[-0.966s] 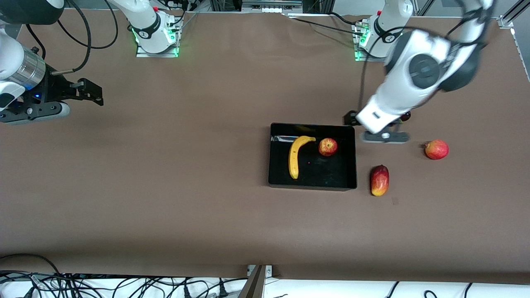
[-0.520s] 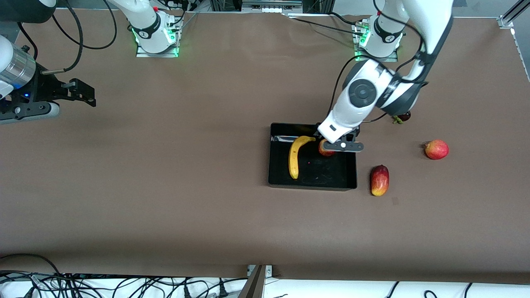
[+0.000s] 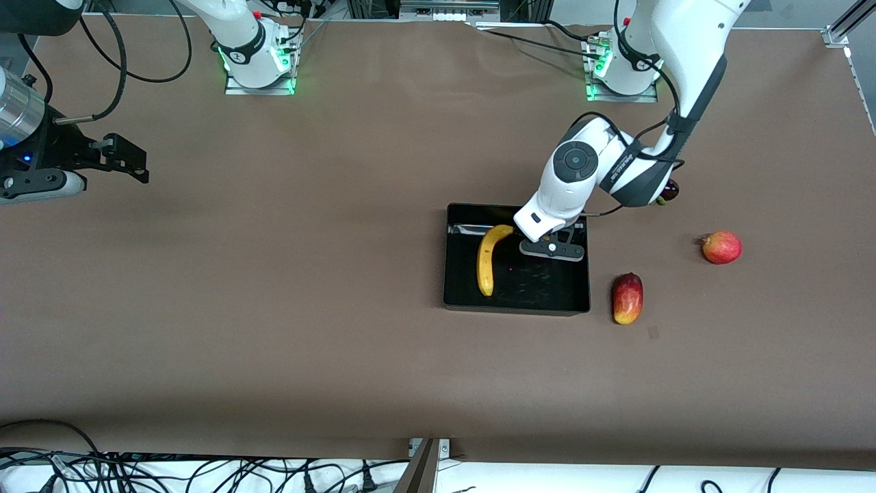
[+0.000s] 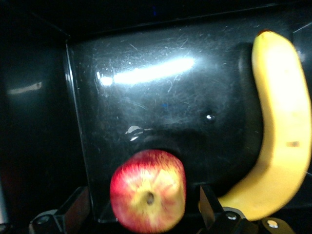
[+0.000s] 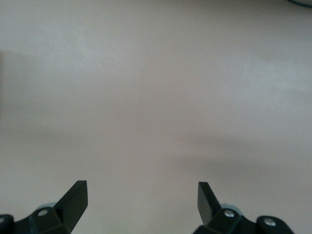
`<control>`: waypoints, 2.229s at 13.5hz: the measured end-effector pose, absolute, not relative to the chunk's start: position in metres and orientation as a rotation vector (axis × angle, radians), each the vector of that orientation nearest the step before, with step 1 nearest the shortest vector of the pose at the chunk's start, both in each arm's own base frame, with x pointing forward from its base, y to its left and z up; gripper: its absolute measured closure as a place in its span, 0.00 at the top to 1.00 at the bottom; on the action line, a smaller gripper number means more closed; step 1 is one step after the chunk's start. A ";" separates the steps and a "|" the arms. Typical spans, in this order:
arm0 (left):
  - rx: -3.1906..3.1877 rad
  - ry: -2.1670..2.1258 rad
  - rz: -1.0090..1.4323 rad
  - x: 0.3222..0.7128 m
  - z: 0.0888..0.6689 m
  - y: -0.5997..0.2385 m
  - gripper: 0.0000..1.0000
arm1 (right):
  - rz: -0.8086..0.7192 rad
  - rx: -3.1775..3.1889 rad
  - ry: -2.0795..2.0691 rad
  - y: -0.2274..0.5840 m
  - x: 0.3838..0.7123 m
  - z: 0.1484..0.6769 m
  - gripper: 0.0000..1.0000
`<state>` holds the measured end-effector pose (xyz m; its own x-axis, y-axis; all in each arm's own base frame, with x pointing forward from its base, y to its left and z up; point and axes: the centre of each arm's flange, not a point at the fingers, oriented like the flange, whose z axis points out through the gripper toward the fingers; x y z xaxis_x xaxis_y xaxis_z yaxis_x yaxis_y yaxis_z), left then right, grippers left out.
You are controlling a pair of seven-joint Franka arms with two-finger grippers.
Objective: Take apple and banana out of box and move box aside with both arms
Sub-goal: 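Lift the apple out with the left gripper and set it beside the fruit, then return the left gripper to the tray and grasp the yellow banana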
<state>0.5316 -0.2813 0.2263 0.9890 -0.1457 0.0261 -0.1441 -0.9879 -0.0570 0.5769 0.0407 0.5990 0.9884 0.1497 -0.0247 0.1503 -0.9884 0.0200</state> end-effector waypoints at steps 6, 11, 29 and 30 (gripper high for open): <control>-3.088 0.229 -0.005 0.529 0.198 -0.280 0.65 | -0.037 3.108 0.237 0.042 0.581 0.595 1.00; -3.022 0.185 -0.023 0.554 0.257 -0.272 0.65 | -0.052 3.105 0.248 0.046 0.584 0.589 1.00; -2.911 0.766 0.268 0.520 0.211 -0.060 0.99 | -0.051 3.105 0.240 0.043 0.584 0.589 1.00; -2.907 0.770 0.222 0.528 0.225 -0.064 1.00 | -0.051 3.105 0.240 0.043 0.584 0.589 1.00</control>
